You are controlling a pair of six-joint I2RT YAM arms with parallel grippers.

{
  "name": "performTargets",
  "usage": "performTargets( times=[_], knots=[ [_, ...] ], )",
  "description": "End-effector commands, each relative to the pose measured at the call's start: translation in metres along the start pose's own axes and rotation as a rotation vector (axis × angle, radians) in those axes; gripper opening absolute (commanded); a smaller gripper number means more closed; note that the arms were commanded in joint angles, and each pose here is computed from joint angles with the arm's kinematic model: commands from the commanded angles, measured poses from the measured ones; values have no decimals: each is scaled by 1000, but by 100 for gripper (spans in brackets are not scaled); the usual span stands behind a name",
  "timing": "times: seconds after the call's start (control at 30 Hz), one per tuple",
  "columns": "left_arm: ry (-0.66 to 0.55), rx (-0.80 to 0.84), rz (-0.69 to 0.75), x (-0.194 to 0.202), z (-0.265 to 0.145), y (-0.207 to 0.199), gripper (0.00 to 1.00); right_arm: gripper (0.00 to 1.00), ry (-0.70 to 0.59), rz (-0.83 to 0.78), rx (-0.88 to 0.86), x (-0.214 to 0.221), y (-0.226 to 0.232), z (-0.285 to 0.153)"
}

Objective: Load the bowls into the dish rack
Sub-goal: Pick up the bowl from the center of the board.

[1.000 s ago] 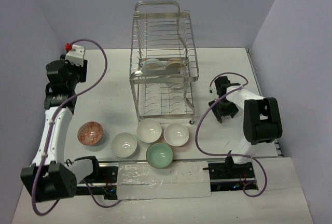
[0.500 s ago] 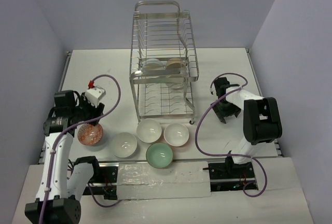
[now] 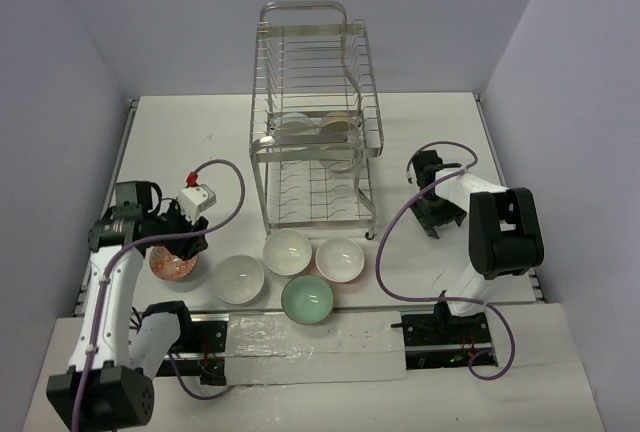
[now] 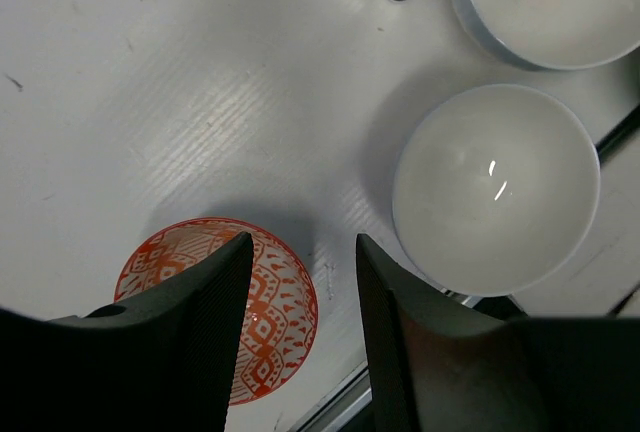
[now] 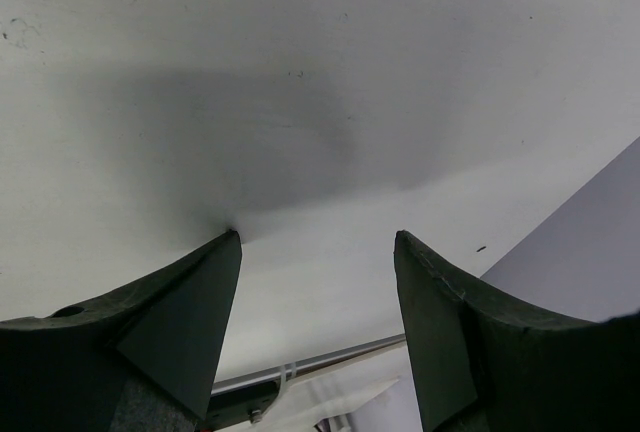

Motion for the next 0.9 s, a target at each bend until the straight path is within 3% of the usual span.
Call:
performTargets(
  times=[0.0,0.33,0.87],
  knots=[
    [-8,82,16,-10,-2,6,50,71,54,9,-58,13,16,30],
    [107,222,-70,-11,-3,4,44,71,59,4,-60,14,16,30],
    [344,250,32,-19,17,-24,44,71,73,-9,-63,17,16,30]
  ],
)
Point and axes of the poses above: each gripper's point midway between its finger pads, its own z axis out along the fingers, its own y axis along the line the jaws close on, x = y × z, the point moved 10 cm from there along -z, back along the fingers, and after that the axes turned 13 degrees about z, right-handed, at the moved point
